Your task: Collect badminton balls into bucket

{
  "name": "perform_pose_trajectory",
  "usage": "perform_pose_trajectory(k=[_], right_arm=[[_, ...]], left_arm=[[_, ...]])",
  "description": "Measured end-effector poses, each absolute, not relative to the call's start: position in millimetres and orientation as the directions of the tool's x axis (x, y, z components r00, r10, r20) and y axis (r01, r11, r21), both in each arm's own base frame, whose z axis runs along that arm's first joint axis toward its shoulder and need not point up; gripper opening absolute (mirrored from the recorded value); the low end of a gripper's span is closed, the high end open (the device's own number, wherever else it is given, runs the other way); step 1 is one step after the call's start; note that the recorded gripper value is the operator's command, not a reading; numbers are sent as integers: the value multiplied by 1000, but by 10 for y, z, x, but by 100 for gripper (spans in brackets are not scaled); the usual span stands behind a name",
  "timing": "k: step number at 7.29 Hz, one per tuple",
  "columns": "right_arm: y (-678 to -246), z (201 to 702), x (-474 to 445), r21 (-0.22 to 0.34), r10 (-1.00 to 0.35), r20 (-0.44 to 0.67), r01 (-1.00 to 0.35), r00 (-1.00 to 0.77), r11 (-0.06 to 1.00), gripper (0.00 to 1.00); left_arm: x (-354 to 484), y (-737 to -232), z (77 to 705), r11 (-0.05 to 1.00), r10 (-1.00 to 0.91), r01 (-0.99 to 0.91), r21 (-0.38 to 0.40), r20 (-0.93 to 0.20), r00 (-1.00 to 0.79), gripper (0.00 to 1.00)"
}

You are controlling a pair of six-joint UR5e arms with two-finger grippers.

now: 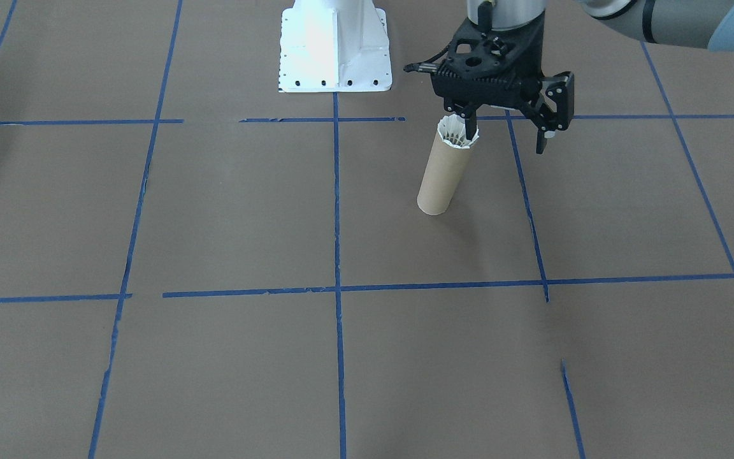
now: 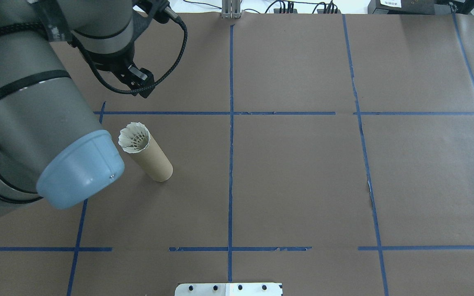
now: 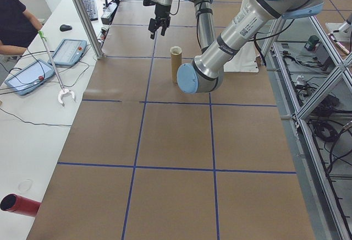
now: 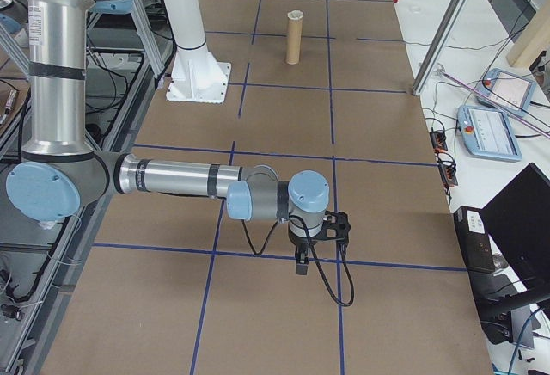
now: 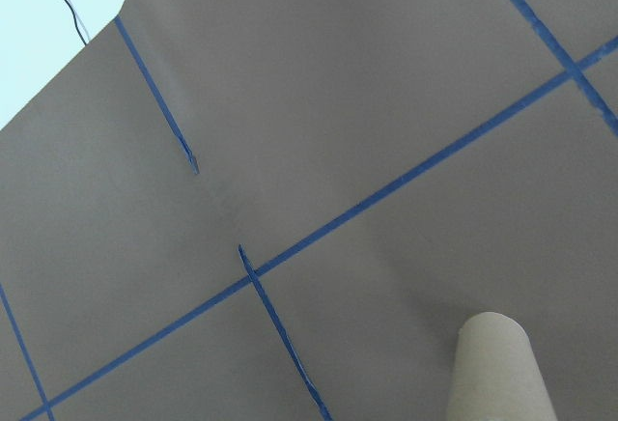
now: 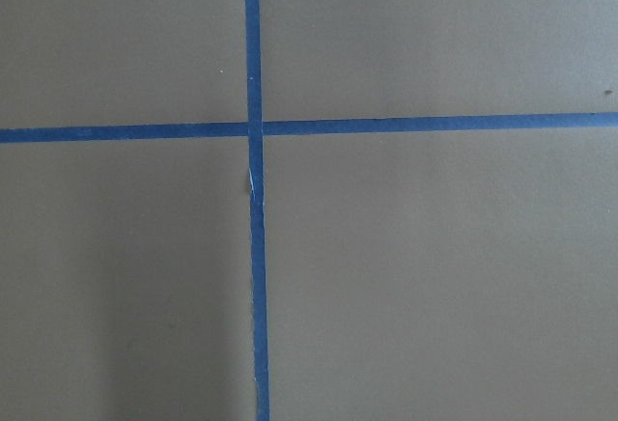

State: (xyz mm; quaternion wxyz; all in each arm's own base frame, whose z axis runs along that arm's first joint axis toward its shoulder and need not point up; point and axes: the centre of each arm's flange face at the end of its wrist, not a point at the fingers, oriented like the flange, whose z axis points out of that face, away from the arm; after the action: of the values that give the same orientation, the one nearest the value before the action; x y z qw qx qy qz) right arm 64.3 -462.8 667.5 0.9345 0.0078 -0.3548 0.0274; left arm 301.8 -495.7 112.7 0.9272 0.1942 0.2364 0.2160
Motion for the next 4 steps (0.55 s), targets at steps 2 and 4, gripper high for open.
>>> perform_pose_trajectory(k=[2, 4], right_arm=[[-4628, 6675, 643, -5, 46, 664, -57, 747, 998, 100], [-4628, 6675, 643, -5, 46, 664, -57, 747, 998, 100]], left_arm=[[2729, -5192, 1739, 831, 490, -272, 484, -409, 769, 100], [2183, -5456, 2317, 832, 505, -287, 475, -433, 746, 100]])
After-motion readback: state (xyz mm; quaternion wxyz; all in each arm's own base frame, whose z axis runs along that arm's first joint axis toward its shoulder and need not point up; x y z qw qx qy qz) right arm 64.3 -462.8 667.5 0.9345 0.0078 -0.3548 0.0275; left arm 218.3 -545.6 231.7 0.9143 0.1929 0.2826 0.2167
